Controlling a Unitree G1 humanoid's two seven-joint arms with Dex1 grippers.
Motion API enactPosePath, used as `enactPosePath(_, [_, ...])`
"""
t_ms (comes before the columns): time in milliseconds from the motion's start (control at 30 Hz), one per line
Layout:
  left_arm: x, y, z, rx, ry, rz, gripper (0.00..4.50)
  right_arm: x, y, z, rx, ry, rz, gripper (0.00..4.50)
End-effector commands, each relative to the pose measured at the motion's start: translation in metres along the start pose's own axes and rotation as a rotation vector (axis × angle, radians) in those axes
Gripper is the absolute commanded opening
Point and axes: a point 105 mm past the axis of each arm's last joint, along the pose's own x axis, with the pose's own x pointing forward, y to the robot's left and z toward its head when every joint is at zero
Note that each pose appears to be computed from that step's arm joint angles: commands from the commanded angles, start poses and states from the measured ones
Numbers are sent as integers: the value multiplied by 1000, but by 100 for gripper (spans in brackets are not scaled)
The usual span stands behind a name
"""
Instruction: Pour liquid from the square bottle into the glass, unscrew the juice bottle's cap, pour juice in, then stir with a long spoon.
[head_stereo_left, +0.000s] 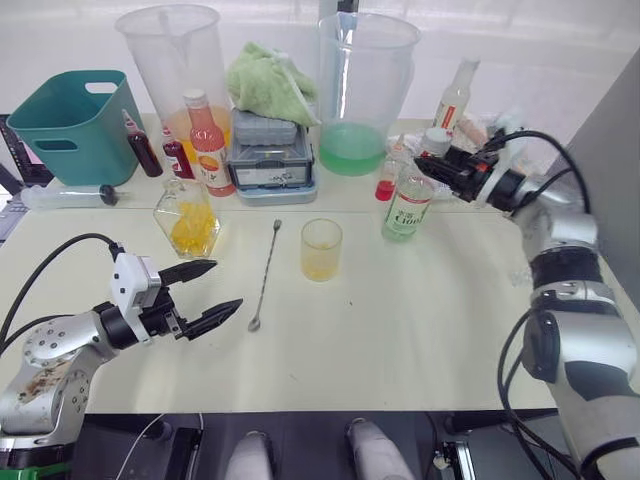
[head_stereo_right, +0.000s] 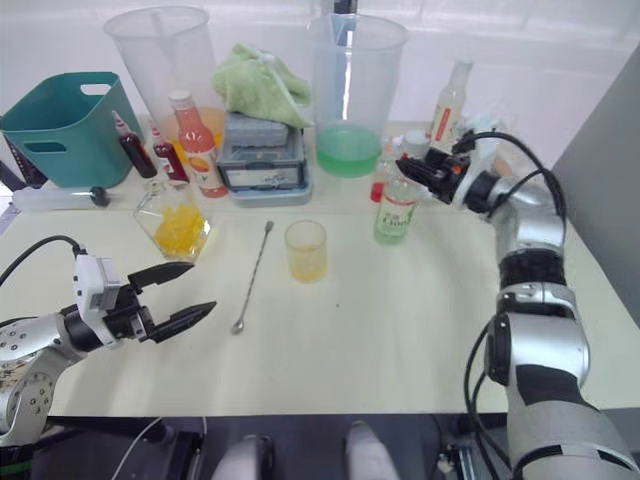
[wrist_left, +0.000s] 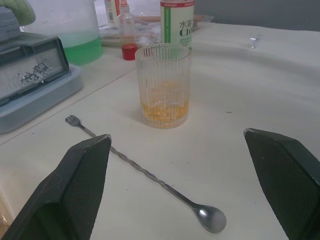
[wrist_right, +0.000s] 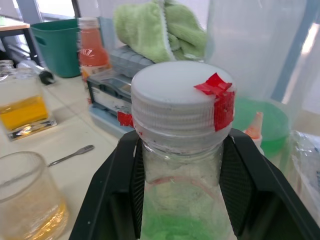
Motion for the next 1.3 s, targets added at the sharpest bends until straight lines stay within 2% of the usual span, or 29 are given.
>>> enactPosePath(33, [5,-2,7,28,-9,-63,450,-14,31,42,-58,-54,144,153])
enactPosePath(200, [12,-2,8,20,-14,-129,450,-26,76,48,-39,-6,284,153])
enactPosePath(467, [22,-8,8,29,2,-256,450,-19,139,53,17,-26,431,153])
enactPosePath(567, [26,-9,5,49,31,-291,450,-9,159,37,-54,9,435,153])
enactPosePath(667, [26,-11,7,40,23,-315,450,4,179,28,-25,-20,459,153])
enactPosePath(933, [25,-11,8,44,30,-317,450,21,204,3,-40,-9,482,153])
enactPosePath(1300, [24,-14,9,44,36,-303,450,26,212,-24,7,18,527,153])
